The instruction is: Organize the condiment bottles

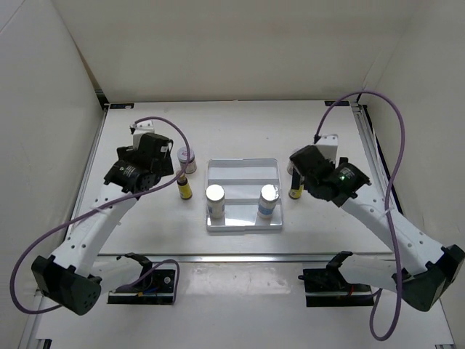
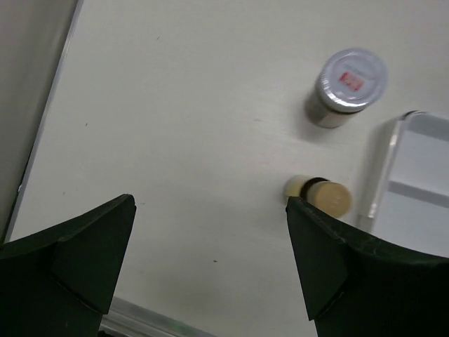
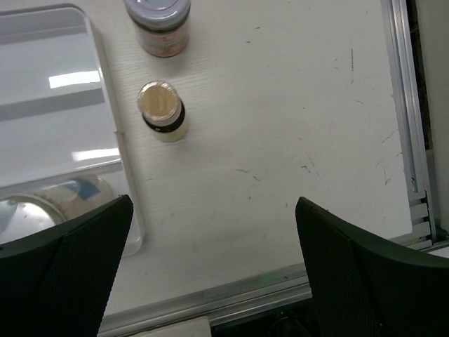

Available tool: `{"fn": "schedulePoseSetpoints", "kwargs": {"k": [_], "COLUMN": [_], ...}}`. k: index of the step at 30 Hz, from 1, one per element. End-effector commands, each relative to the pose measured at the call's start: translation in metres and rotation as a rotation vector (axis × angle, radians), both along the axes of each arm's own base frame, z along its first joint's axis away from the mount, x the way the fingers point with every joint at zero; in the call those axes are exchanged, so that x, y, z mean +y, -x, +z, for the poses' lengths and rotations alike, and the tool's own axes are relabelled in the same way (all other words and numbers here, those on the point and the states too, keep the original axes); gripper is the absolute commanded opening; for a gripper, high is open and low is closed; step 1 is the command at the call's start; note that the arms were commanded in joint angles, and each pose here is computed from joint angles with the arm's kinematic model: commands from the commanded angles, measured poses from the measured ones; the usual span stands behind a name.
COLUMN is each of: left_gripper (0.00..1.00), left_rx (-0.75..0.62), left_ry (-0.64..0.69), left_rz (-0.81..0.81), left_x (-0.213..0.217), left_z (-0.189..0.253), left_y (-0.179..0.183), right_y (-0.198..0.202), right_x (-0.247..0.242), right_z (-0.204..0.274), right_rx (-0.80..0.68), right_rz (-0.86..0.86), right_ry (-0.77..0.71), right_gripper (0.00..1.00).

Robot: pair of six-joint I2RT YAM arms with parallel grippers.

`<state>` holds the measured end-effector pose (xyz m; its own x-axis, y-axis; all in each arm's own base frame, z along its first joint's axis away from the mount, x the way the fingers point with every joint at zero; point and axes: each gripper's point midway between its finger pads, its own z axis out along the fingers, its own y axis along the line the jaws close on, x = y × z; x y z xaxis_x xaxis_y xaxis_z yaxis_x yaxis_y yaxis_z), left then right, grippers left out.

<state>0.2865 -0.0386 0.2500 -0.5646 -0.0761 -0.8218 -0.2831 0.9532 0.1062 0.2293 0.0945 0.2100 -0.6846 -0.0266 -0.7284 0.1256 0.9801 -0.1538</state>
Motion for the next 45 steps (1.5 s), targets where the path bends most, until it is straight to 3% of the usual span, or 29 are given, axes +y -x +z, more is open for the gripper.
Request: {"fn": "schedulePoseSetpoints", "kwargs": {"k": [1, 6, 9, 14, 20, 27, 31, 34, 36, 41, 45], "left_gripper": [1.00, 1.00, 1.00, 1.00, 1.00, 1.00, 1.00, 1.00, 1.00, 1.00, 1.00], "left_rx": [-0.005, -0.010, -0.004, 0.012, 0.004, 0.027, 0.024, 0.024, 0.022, 0.022, 0.022], "left_ry": [-0.007, 0.062, 0.051, 0.070, 0.079, 0.085, 0.088, 0.088, 0.082, 0.082, 0.082], "left_rz": [0.060, 0.112, 0.126, 0.101, 0.094, 0.082, 0.068, 0.068, 0.075, 0.075, 0.075], "left_x": [0.023, 0.038, 0.046, 0.040, 0.039, 0.035, 0.034, 0.034, 0.035, 0.035, 0.035], "left_z": [-0.014, -0.025, -0.029, -0.033, -0.030, -0.036, -0.034, -0.034, -0.033, -0.033, -0.033], "left_y": [0.000, -0.005, -0.009, -0.011, -0.010, -0.014, -0.013, -0.013, -0.013, -0.013, -0.013], "right_y": [-0.019, -0.040, -0.050, -0.064, -0.074, -0.079, -0.078, -0.078, -0.078, -0.083, -0.083], "right_x": [0.001, -0.002, -0.003, -0.008, -0.001, 0.010, 0.010, 0.010, 0.008, 0.010, 0.015], "right_z": [0.017, 0.006, 0.007, -0.009, -0.025, -0.045, -0.056, -0.056, -0.056, -0.042, -0.019], "right_rx": [-0.010, 0.095, 0.081, 0.115, 0.164, 0.220, 0.236, 0.236, 0.233, 0.203, 0.142], "right_rz": [0.041, 0.045, 0.050, 0.026, 0.012, 0.035, 0.033, 0.033, 0.028, 0.039, 0.060], "right_ry": [-0.077, -0.130, -0.144, -0.160, -0.173, -0.193, -0.187, -0.187, -0.180, -0.187, -0.202], "right_gripper": [1.00, 1.00, 1.00, 0.89, 0.86, 0.68, 0.47, 0.41, 0.31, 0.09, 0.00]}}
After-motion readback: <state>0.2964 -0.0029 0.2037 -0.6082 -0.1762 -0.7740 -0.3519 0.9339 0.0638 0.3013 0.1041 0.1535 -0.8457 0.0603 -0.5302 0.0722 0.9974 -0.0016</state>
